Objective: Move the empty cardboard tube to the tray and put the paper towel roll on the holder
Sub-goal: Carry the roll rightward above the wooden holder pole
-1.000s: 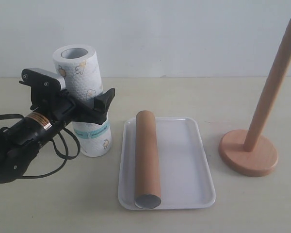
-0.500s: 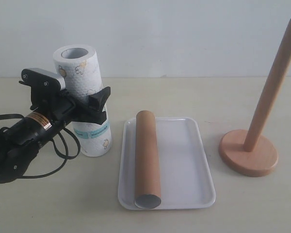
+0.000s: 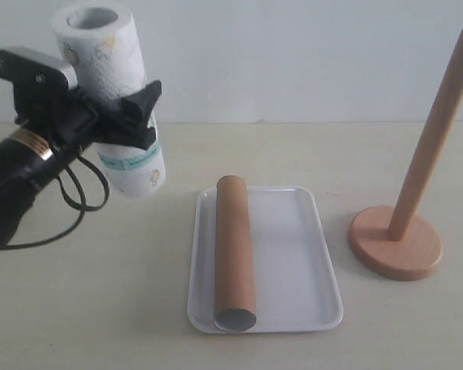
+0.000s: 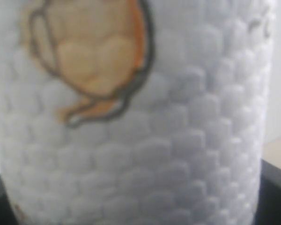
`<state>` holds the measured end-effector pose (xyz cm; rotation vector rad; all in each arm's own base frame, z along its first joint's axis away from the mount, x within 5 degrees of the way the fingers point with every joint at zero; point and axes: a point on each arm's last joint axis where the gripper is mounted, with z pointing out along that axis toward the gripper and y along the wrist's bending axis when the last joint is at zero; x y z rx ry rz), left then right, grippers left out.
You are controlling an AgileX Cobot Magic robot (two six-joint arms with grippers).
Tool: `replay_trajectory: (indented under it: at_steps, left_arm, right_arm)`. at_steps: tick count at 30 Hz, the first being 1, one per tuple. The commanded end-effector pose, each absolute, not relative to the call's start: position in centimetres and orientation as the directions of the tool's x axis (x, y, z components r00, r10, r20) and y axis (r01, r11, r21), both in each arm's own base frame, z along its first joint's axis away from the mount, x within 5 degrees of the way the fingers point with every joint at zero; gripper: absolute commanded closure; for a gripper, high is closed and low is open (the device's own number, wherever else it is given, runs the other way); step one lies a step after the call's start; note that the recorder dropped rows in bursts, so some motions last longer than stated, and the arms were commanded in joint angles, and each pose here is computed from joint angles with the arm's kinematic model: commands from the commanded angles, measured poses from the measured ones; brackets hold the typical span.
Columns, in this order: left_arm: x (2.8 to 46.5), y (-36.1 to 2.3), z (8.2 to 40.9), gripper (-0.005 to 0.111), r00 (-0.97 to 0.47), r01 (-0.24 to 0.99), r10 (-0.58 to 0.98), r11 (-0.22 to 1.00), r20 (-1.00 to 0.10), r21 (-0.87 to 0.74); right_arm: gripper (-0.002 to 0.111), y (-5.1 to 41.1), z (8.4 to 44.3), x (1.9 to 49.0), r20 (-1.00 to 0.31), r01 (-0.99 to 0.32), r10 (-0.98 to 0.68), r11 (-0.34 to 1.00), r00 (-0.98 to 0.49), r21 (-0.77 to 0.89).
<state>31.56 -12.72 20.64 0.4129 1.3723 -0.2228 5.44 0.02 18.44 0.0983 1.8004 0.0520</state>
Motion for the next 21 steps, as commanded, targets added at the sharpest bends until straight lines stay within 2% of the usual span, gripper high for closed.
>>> replay_trajectory:
  at_steps: [1,5,10,12,14,16,21]
  left_arm:
    - [29.9,-11.9,25.6,0.103,0.192,0.362,0.105,0.917,-0.976,0.17]
    - [27.5,-11.7,30.2,0.103,0.236,0.414,0.12,0.886,-0.964,0.211]
    - [25.0,-11.4,35.7,0.103,0.242,0.482,0.014,0.866,-0.97,0.133]
    - [24.2,-11.4,37.8,0.103,0.278,0.509,0.03,0.843,-0.96,0.174]
    - [23.6,-11.7,39.1,0.103,0.287,0.54,0.054,0.816,-0.956,0.208]
    - [23.2,-12.3,40.0,0.103,0.238,0.595,0.018,0.788,-0.971,0.161]
    - [22.4,-14.7,40.9,0.103,0.233,0.69,0.009,0.703,-0.972,0.171]
  right_arm:
    - [0.107,0.0,18.6,5.4,-0.974,0.037,0.086,0.996,-0.21,0.08]
    - [0.107,0.0,18.6,5.4,-0.974,0.037,0.086,0.996,-0.21,0.08]
    - [0.107,0.0,18.6,5.4,-0.974,0.037,0.086,0.996,-0.21,0.08]
    - [0.107,0.0,18.6,5.4,-0.974,0.037,0.086,0.996,-0.21,0.08]
    - [0.107,0.0,18.6,5.4,-0.974,0.037,0.086,0.996,-0.21,0.08]
    - [0.107,0.0,18.6,5.4,-0.974,0.037,0.086,0.996,-0.21,0.08]
    - [0.107,0.0,18.6,5.4,-0.974,0.037,0.086,0.996,-0.21,0.08]
